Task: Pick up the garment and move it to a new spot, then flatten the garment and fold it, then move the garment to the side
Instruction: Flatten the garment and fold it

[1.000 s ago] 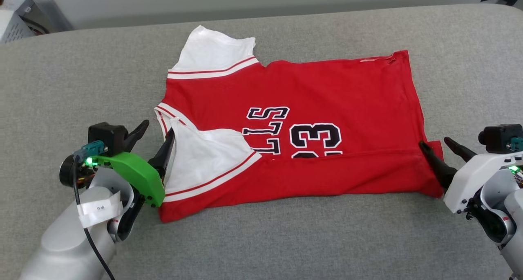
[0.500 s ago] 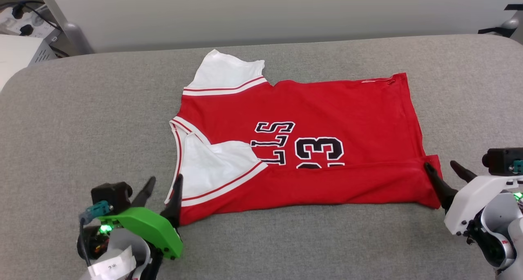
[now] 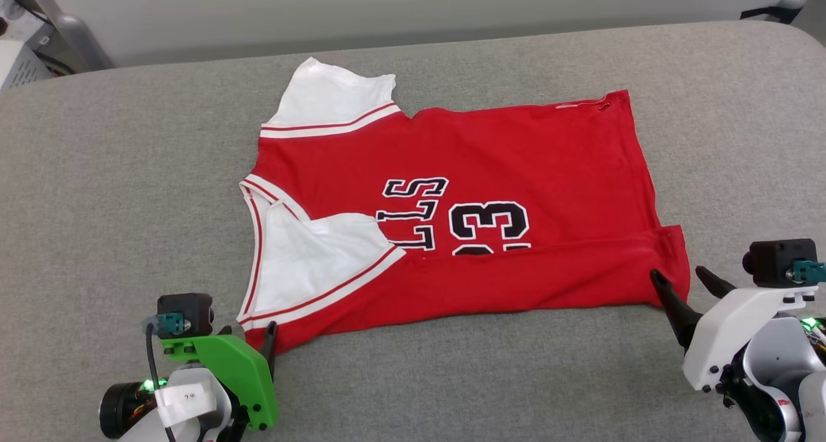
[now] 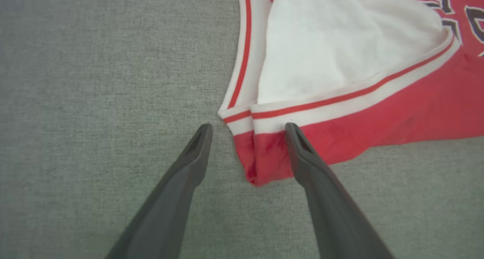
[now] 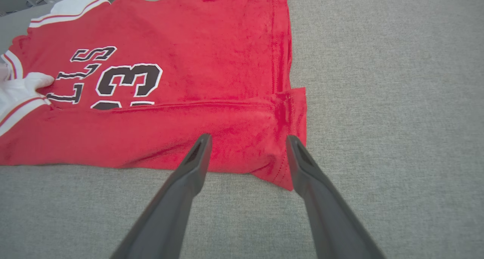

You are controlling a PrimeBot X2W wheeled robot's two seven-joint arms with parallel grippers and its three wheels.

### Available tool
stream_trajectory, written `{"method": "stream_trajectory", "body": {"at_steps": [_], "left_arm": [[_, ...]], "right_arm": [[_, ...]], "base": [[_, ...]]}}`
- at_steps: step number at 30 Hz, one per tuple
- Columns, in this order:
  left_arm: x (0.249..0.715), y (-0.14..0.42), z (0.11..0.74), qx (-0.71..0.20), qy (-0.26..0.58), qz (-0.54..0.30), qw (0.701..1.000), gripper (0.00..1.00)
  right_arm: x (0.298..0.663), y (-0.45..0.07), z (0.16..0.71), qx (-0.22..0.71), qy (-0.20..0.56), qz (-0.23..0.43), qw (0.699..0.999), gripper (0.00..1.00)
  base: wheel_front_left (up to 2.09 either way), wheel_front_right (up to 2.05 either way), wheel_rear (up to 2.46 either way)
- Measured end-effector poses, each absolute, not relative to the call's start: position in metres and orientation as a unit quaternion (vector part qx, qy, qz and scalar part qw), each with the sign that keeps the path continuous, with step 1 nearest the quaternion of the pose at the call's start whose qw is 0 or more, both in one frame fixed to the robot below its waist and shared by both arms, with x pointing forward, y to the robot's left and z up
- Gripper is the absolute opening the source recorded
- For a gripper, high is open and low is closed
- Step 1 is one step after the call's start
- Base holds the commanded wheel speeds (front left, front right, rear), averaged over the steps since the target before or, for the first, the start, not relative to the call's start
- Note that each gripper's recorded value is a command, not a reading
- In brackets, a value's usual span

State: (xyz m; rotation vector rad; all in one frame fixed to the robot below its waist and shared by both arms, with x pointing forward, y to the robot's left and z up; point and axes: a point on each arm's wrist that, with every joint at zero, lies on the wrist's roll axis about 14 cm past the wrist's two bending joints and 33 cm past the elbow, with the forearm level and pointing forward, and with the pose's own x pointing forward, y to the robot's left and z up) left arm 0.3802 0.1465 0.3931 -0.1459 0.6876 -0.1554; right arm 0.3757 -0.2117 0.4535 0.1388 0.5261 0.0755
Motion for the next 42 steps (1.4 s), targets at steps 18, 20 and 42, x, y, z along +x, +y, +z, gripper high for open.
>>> {"method": "stream_trajectory", "body": {"at_steps": [18,20,42], "left_arm": [[0.376,0.147,0.369,-0.079,0.391,-0.067,0.915,0.0],[0.376,0.146,0.376,-0.091,0.378,-0.068,0.919,0.0],[0.361,0.144,0.423,-0.137,0.328,-0.092,0.93,0.0]], "right_arm": [[0.367,-0.222,0.448,0.065,0.29,0.013,0.955,1.0],[0.369,-0.223,0.449,0.056,0.293,0.016,0.954,1.0],[0.389,-0.231,0.381,0.045,0.413,-0.004,0.91,1.0]], "base": [[0.0,0.0,0.0],[0.0,0.0,0.0],[0.0,0.0,0.0]]}}
